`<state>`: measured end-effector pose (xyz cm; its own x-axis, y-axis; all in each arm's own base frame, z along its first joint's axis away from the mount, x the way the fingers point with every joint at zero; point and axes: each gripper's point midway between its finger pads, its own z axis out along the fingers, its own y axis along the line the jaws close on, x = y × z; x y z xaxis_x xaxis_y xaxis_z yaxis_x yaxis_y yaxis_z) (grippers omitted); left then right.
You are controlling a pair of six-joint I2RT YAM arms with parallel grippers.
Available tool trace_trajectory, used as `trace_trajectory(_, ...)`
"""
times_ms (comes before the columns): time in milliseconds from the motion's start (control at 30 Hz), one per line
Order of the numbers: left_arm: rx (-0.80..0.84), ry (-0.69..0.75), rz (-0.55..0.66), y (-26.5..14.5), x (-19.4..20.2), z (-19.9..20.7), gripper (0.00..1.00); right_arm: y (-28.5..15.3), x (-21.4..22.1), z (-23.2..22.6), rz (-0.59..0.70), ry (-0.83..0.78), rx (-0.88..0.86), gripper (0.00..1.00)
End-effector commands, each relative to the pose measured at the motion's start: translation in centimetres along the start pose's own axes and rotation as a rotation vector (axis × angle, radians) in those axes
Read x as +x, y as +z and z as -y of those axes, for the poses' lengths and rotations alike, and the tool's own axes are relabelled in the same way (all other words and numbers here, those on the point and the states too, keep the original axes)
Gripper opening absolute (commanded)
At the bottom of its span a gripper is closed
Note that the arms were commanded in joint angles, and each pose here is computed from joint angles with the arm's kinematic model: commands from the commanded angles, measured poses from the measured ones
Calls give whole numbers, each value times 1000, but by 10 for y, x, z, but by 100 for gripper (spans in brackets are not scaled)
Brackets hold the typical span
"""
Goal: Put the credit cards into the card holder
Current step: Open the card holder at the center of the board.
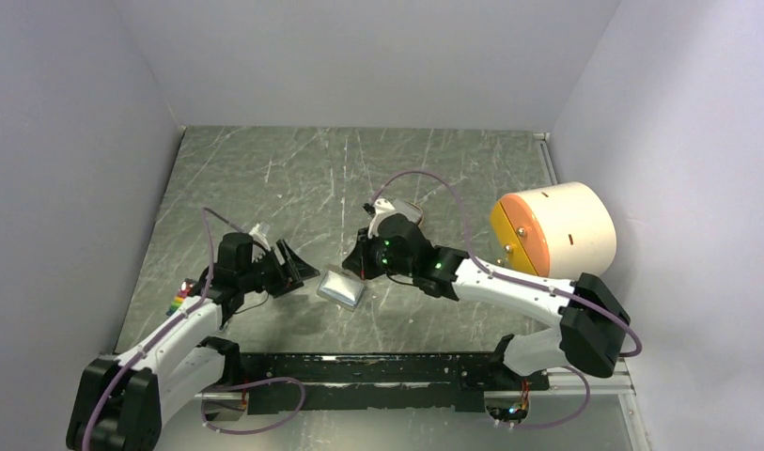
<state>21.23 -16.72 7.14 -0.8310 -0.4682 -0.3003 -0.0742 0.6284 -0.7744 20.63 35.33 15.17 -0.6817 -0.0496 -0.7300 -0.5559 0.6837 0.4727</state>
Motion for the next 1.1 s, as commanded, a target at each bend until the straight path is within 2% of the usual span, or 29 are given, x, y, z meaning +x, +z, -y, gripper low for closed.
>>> trace_trajectory(0,-37,8,72,-13,-17,8,70,-14,-6,-32,5,100,-152,0)
trace_trajectory(133,-55,26,115,-23,-26,15,71,-21,-4,-60,-25,185,-301,0)
trace_trajectory(233,-66,12,89,-23,-23,14,69,-25,-5,-63,-26,236,-327,0)
trace_trajectory(333,-75,-1,59,-19,-18,10,66,-26,-3,-43,-10,306,-282,0)
trace_trajectory(467,-43,26,32,-16,-14,13,64,-22,22,2,-45,427,-178,0)
trace_trajectory(600,-1,47,-18,-12,-10,19,54,-21,47,34,-67,448,-68,0)
trace_trajectory(700,-3,41,-57,-7,-5,17,54,-23,64,54,-87,445,15,0)
trace_trajectory(867,1,36,-132,-1,7,10,61,-29,84,81,-95,449,112,0)
trace_trajectory(1067,51,18,-163,2,15,16,58,-37,89,98,-81,450,160,0)
